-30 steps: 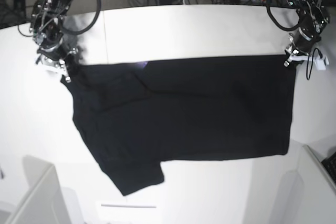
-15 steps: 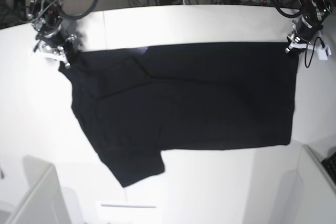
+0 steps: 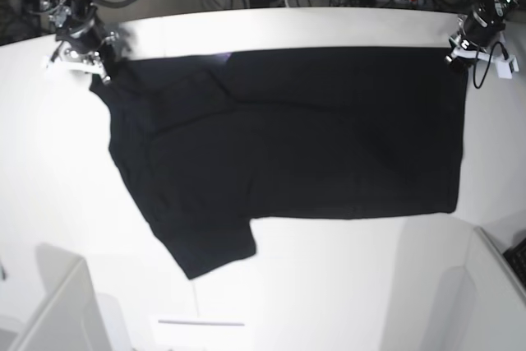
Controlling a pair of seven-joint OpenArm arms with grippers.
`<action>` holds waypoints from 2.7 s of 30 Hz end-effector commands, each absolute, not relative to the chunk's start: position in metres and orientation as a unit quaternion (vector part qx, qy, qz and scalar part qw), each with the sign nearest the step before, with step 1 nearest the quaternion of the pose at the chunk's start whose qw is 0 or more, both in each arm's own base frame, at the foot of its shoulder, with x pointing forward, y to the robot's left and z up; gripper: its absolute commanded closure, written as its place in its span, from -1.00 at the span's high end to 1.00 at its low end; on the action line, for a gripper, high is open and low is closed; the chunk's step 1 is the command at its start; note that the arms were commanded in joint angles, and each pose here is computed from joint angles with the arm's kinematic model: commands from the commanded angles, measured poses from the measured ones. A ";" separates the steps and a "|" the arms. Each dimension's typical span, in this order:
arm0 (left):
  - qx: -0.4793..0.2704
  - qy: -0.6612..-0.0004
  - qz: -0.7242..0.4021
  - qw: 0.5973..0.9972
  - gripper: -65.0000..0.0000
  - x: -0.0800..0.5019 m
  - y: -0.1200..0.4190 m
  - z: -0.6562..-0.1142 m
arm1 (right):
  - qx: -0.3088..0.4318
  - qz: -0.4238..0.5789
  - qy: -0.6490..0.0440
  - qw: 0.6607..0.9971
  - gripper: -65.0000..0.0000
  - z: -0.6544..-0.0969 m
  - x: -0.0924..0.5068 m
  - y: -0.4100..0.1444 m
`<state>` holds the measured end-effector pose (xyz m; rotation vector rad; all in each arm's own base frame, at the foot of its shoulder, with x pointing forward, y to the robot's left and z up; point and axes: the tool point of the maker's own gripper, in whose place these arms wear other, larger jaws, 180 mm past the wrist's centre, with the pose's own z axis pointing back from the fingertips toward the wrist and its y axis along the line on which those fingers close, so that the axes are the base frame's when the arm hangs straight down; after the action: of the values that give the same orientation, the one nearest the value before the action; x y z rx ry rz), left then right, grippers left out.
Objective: Fold the T-shirt properly
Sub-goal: 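Drag the shirt edge with both grippers toward the robot base, then move the right gripper to the shirt's hem corner and grasp it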
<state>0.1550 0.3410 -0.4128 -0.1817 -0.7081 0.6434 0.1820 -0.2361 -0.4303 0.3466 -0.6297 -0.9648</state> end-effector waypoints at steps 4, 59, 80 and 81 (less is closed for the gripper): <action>-0.075 -0.349 0.301 0.884 -1.00 0.151 0.349 -0.405 | 0.157 -0.456 -0.310 0.820 -1.00 -0.422 0.174 -0.240; -0.056 -0.303 0.308 0.900 0.30 0.107 0.352 -0.417 | 0.129 -0.455 -0.282 0.835 0.00 -0.425 0.130 -0.242; 0.042 -0.423 0.294 0.856 0.38 0.124 0.420 -0.320 | 0.100 -0.439 -0.382 0.807 0.22 -0.366 0.165 -0.286; 0.043 -0.432 0.286 0.854 0.38 0.130 0.418 -0.314 | 0.108 -0.431 -0.385 0.809 0.22 -0.364 0.171 -0.280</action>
<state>0.1251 0.4134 -0.3257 0.0743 -0.8745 0.6249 0.1668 -0.2777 -0.3737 0.2281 -0.7874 -0.9373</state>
